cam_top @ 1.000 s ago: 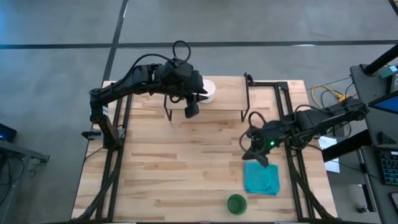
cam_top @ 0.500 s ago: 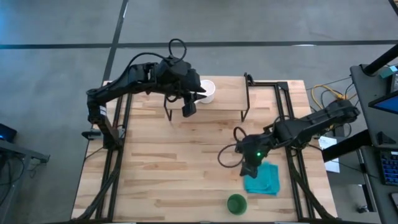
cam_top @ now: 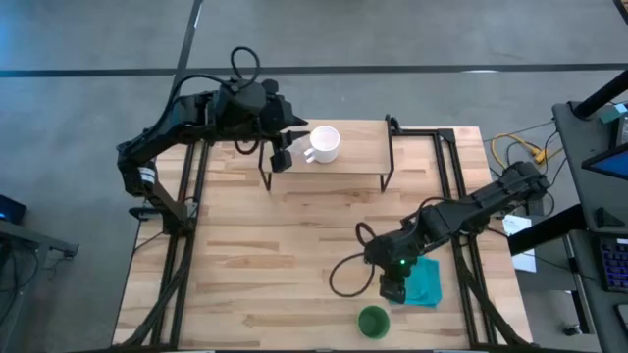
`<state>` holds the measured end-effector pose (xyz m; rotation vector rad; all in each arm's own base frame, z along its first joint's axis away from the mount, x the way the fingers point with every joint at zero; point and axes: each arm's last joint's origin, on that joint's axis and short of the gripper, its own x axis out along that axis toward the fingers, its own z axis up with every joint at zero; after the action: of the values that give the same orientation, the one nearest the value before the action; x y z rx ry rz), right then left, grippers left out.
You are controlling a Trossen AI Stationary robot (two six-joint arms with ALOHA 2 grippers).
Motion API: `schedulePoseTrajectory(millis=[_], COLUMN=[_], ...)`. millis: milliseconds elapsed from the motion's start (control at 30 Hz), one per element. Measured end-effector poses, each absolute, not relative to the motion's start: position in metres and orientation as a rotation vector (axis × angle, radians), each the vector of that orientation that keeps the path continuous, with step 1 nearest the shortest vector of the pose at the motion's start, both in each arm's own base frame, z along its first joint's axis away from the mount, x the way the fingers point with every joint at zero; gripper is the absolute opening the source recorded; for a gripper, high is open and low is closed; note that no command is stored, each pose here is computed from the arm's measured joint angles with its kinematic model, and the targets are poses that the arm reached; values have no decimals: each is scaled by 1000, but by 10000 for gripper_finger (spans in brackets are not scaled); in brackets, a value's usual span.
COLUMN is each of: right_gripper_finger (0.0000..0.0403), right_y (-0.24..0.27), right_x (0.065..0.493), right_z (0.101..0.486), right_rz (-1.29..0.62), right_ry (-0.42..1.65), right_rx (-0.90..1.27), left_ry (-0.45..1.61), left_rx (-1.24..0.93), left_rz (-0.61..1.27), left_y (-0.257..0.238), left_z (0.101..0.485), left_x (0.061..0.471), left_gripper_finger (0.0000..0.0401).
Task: Stack small to large cups/mugs on shelf
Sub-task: Put the green cup on the shelf
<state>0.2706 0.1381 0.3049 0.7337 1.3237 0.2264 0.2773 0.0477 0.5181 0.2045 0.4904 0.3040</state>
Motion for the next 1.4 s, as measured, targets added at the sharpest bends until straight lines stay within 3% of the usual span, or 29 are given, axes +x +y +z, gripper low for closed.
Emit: schedulePoseTrajectory(millis=[267,700,1400], right_gripper_finger=[104,105,105], right_y=[152,191,212], right_x=[267,285,289], right_z=[311,280,253], right_rz=[10,13,-33], right_ry=[1450,1480,1537], right_rx=[488,535,509], left_ry=[457,370,370], left_rx=[248,256,255], left_rz=[358,373,371], left_y=[46,41,41], left_z=[530,549,549], left_x=[258,222,222], left_gripper_finger=[80,80,80])
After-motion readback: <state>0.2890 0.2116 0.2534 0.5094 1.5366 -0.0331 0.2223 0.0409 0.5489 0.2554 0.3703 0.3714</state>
